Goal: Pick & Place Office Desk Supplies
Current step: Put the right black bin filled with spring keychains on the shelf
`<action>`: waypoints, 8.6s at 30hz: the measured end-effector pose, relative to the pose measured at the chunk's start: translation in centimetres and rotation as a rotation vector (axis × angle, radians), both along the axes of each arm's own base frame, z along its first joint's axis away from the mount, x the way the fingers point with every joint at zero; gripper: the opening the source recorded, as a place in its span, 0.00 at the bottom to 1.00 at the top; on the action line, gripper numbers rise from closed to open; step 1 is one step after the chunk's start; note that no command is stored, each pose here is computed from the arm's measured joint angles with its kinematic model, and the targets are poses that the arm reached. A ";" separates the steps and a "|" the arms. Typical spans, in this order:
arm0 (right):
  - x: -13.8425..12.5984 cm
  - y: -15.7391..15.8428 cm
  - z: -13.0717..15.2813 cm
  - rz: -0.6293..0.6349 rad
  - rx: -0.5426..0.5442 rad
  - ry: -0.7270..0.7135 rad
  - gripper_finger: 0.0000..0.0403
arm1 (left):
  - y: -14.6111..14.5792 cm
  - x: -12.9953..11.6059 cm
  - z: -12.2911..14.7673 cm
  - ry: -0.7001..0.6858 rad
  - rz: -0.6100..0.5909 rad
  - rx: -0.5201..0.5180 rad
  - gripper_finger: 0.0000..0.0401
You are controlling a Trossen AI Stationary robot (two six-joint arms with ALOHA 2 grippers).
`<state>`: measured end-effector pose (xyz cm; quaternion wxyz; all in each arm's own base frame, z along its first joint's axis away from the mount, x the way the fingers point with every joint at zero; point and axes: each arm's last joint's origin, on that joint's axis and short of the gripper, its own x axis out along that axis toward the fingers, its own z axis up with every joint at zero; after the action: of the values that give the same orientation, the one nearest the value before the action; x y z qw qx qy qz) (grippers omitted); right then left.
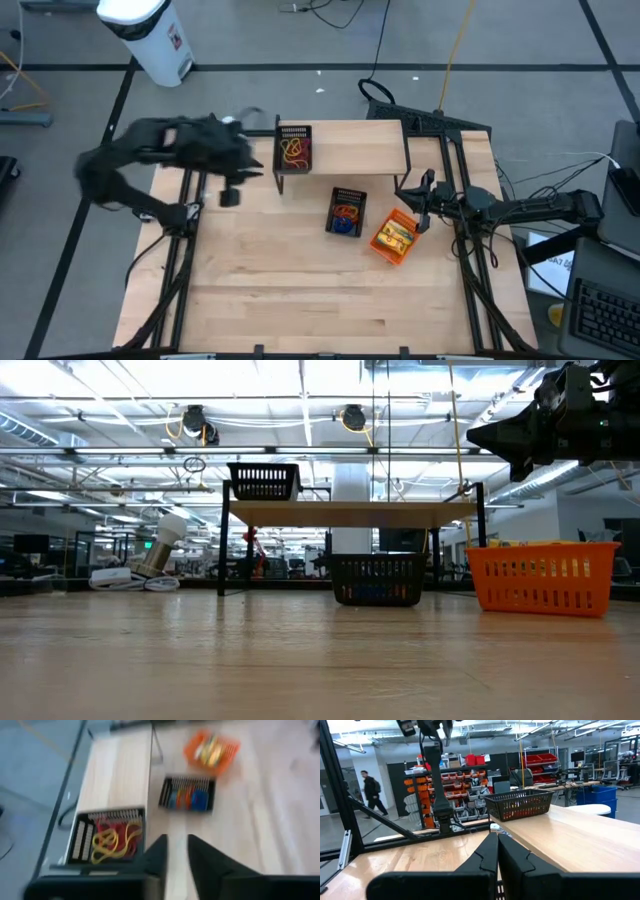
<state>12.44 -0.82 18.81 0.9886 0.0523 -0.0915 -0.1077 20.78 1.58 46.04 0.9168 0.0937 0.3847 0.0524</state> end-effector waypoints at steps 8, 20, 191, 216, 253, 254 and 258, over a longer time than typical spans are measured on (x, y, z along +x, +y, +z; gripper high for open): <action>0.0 0.0 0.0 0.000 -0.004 0.001 0.00 | -0.7 -6.2 -5.2 -0.469 -0.161 -0.077 0.03; 0.3 0.0 -0.4 0.000 -0.004 0.035 0.00 | -0.7 -6.5 -19.0 -0.797 -0.097 -0.095 0.01; 22.8 0.9 15.3 0.073 -0.254 1.400 0.00 | -0.4 -7.3 -28.7 -0.796 0.027 -0.284 0.05; 24.4 -7.8 13.3 0.062 -0.204 1.395 0.00 | -0.5 -7.3 -28.7 -0.793 0.017 -0.263 0.05; 24.0 -8.0 11.2 0.119 -0.080 1.393 0.03 | -0.4 -7.3 -28.7 -0.794 0.017 -0.262 0.05; 24.0 -8.0 11.2 0.119 -0.078 1.389 0.05 | -0.4 -7.3 -28.7 -0.794 0.017 -0.262 0.05; 24.1 -8.0 11.2 0.120 -0.069 1.384 0.13 | -0.4 -7.3 -28.7 -0.794 0.017 -0.262 0.05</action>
<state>36.52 -8.82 29.97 0.8250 -0.0546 0.5594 -0.0584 13.49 1.14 17.32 0.9976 -0.0543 0.0056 0.0429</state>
